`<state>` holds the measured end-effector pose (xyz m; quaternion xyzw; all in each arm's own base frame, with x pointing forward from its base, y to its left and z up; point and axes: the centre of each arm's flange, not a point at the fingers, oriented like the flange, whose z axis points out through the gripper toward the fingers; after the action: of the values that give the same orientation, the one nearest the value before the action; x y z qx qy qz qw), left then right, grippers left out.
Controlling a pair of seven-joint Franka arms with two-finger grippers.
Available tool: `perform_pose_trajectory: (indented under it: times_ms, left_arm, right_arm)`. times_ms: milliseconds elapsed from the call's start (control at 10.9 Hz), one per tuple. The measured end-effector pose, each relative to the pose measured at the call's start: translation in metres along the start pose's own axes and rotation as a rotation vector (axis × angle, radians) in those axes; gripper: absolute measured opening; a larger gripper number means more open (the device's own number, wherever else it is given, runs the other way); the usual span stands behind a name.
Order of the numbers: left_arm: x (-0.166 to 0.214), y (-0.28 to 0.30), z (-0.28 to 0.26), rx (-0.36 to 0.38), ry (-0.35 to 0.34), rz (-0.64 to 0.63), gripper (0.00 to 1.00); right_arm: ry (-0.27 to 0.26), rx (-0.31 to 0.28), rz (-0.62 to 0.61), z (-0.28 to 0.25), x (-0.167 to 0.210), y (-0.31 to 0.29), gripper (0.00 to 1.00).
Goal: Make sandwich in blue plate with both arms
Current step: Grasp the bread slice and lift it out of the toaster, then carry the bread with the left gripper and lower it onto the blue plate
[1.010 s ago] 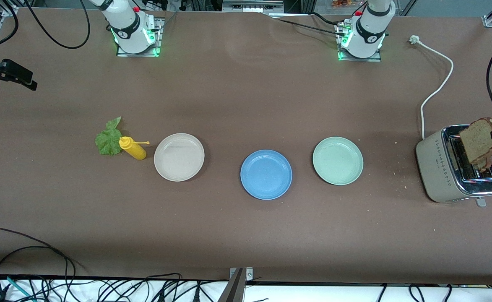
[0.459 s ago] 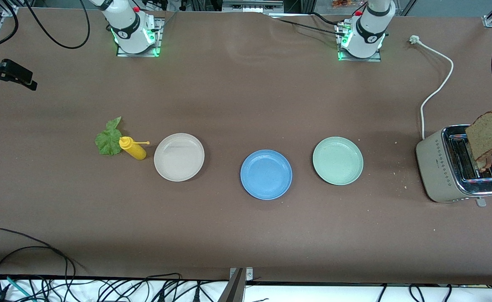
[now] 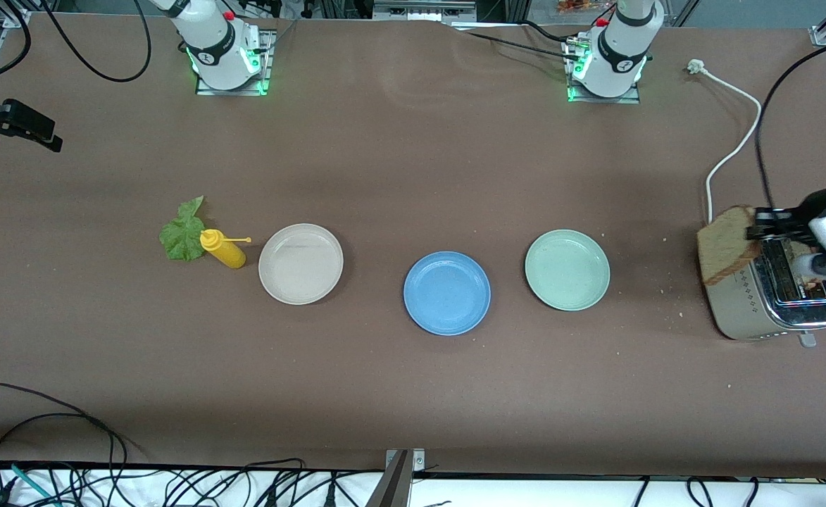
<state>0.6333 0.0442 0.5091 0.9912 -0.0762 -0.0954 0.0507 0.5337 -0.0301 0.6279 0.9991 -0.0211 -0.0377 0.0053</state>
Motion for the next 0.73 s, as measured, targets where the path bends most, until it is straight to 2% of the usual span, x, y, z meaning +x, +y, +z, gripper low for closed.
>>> perform_pose_trajectory:
  times_ms: [184,276,735]
  left_arm:
    - [0.021,0.042,0.027,-0.103,-0.026,0.015,0.08]
    - [0.032,0.069,0.041,-0.131,-0.038,0.029,0.08]
    - [0.079,0.223,0.126,-0.189,-0.046,0.007,0.08]
  right_arm:
    - [0.0,0.0,0.0,0.0,0.0,0.0,1.0]
    - [0.0,0.0,0.0,0.0,0.0,0.0,1.0]
    - [0.0,0.0,0.0,0.0,0.0,0.0,1.0]
